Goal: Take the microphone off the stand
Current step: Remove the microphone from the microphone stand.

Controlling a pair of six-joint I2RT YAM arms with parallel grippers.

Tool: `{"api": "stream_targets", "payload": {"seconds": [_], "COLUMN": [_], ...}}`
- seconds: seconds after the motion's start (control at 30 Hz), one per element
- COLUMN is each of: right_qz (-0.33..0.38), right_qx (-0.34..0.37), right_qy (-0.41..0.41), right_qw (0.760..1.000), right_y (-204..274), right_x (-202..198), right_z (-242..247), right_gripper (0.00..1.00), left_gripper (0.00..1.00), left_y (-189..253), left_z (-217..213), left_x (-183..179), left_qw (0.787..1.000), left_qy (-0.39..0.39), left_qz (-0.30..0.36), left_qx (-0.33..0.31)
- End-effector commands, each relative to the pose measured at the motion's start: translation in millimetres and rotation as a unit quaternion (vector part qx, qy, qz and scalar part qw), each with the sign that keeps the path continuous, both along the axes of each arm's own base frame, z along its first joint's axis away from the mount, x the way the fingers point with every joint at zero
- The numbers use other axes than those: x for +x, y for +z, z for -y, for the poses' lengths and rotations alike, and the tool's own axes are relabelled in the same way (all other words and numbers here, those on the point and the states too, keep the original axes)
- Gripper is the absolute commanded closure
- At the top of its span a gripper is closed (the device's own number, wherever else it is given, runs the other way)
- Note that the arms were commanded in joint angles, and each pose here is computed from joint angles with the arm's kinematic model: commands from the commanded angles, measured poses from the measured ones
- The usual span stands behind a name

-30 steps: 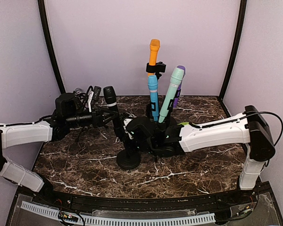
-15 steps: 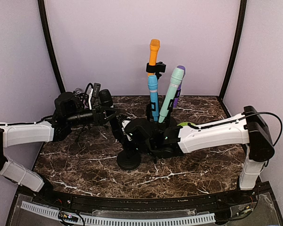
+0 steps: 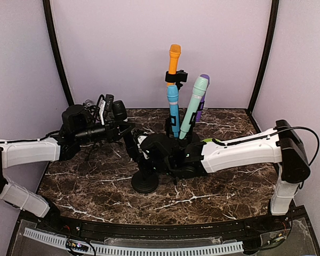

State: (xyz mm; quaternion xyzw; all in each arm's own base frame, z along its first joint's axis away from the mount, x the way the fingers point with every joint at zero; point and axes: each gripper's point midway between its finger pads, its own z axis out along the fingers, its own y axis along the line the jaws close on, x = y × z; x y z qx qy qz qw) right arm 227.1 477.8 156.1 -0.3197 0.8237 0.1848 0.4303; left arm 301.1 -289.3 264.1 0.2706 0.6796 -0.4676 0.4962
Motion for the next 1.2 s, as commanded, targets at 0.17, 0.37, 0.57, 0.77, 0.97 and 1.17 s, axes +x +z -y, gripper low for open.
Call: {"api": "stream_targets", "payload": {"seconds": [0.17, 0.37, 0.57, 0.77, 0.97, 1.17], "right_qz": [-0.052, -0.031, -0.031, -0.064, -0.121, -0.114], "right_qx": [-0.061, -0.137, -0.155, -0.102, -0.057, -0.070], "right_qy": [0.033, 0.040, 0.024, 0.001, -0.022, -0.022], "right_qw": [0.996, 0.989, 0.987, 0.993, 0.991, 0.991], "right_y": [-49, -73, -83, -72, -78, -79], "right_x": [-22, -29, -30, -26, -11, -7], "right_z": [7, 24, 36, 31, 40, 46], "right_gripper": [1.00, 1.00, 1.00, 1.00, 1.00, 1.00], "left_gripper": [0.99, 1.00, 1.00, 1.00, 1.00, 1.00], "left_y": [38, 41, 55, 62, 67, 69], "left_z": [-6, -1, -2, -5, -5, -5], "left_x": [-9, 0, 2, -17, -36, -36], "left_qw": [0.999, 1.000, 0.999, 0.996, 0.993, 0.993], "left_qy": [0.011, 0.011, 0.010, -0.015, -0.047, -0.048], "left_qz": [0.033, 0.009, 0.038, 0.084, 0.110, 0.109], "left_qx": [-0.019, 0.011, 0.021, 0.008, -0.019, -0.021]}}
